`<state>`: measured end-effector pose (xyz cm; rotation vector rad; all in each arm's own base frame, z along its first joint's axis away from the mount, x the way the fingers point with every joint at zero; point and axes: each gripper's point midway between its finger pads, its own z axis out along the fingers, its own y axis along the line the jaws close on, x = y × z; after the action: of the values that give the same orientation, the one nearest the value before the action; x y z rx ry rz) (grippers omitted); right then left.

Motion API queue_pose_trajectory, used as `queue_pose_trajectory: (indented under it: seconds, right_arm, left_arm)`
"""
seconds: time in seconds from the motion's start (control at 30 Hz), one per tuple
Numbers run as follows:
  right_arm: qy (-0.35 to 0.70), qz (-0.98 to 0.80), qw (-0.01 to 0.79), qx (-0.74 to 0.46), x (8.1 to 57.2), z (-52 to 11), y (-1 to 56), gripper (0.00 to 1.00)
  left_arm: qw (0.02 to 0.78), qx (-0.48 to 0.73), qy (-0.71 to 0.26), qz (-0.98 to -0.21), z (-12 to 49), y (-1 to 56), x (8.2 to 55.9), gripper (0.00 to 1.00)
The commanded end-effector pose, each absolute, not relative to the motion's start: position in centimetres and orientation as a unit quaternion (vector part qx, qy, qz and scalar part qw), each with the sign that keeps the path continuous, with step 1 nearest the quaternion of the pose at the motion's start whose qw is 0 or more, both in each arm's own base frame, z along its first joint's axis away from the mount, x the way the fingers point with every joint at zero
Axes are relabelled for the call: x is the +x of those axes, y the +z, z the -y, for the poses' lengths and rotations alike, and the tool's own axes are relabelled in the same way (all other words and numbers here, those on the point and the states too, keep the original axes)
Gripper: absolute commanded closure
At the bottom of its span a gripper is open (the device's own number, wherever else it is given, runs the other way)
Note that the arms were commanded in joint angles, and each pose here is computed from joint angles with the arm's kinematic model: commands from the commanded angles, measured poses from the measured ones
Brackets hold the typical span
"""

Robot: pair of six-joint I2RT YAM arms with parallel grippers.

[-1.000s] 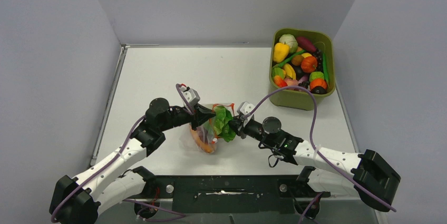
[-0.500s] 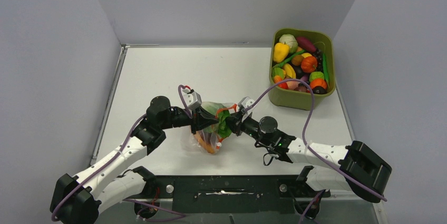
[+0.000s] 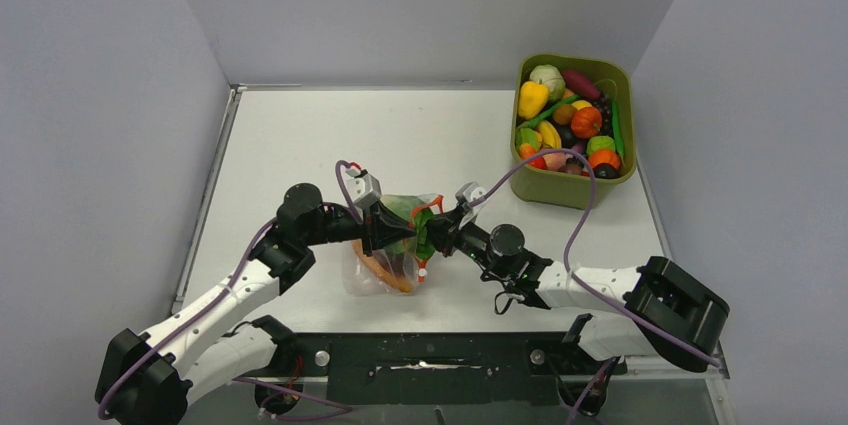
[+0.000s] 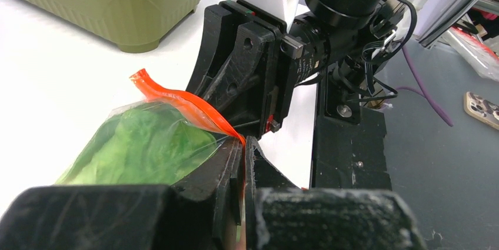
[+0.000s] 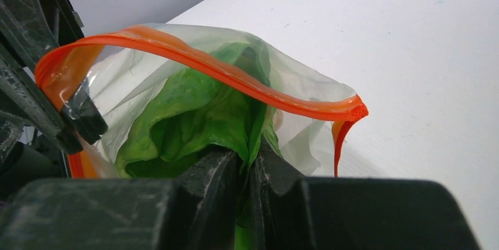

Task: Place the food in the zip-top bag and seal the zipper
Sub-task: Place the fake vegetable in the zipper food storage bag.

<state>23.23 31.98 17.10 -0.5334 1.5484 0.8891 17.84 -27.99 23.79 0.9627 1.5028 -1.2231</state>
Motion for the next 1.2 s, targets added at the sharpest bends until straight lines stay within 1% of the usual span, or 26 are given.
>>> queue_pose_trajectory:
  seconds: [0.0, 0.17, 0.4, 0.5, 0.57, 0.7, 0.83, 0.9, 1.0, 1.17]
  right_arm:
    - [0.418, -0.626, 0.635, -0.177, 24.2, -33.0, 21.0, 1.0]
    - [0.424, -0.63, 0.636, -0.139, 24.9, -32.8, 20.2, 1.0]
    - [0.394, -0.656, 0.634, -0.111, 26.1, -32.1, 18.5, 1.0]
    - [0.392, -0.662, 0.629, -0.111, 26.2, -32.1, 18.1, 0.97]
    - [0.385, -0.67, 0.623, -0.121, 26.1, -32.3, 17.8, 0.92]
    - [0.365, -0.695, 0.608, -0.118, 26.1, -31.7, 18.4, 0.75]
    - [0.33, -0.734, 0.586, -0.091, 26.2, -29.9, 19.5, 0.59]
    - [0.311, -0.762, 0.565, -0.058, 26.3, -28.7, 19.8, 0.55]
    - [0.29, -0.788, 0.541, -0.043, 25.9, -27.8, 21.3, 0.51]
    - [0.28, -0.814, 0.509, -0.012, 24.9, -26.4, 21.8, 0.48]
  left_arm:
    - [0.502, 0.404, -0.521, -0.559, 28.3, 26.9, 17.3, 1.0]
    - [0.504, 0.384, -0.561, -0.533, 28.4, 28.7, 16.3, 1.0]
    - [0.497, 0.38, -0.562, -0.541, 28.2, 27.5, 15.9, 1.0]
    - [0.499, 0.38, -0.561, -0.541, 28.1, 27.4, 15.9, 1.0]
    - [0.498, 0.38, -0.55, -0.553, 28.1, 26.9, 16.4, 1.0]
    - [0.511, 0.369, -0.499, -0.594, 27.7, 25.9, 18.4, 1.0]
    - [0.542, 0.346, -0.457, -0.614, 26.9, 26.3, 20.4, 1.0]
    - [0.555, 0.335, -0.449, -0.615, 26.7, 26.9, 21.0, 1.0]
    - [0.568, 0.32, -0.443, -0.615, 26.4, 27.6, 21.5, 1.0]
    - [0.58, 0.287, -0.428, -0.631, 25.6, 28.3, 22.5, 1.0]
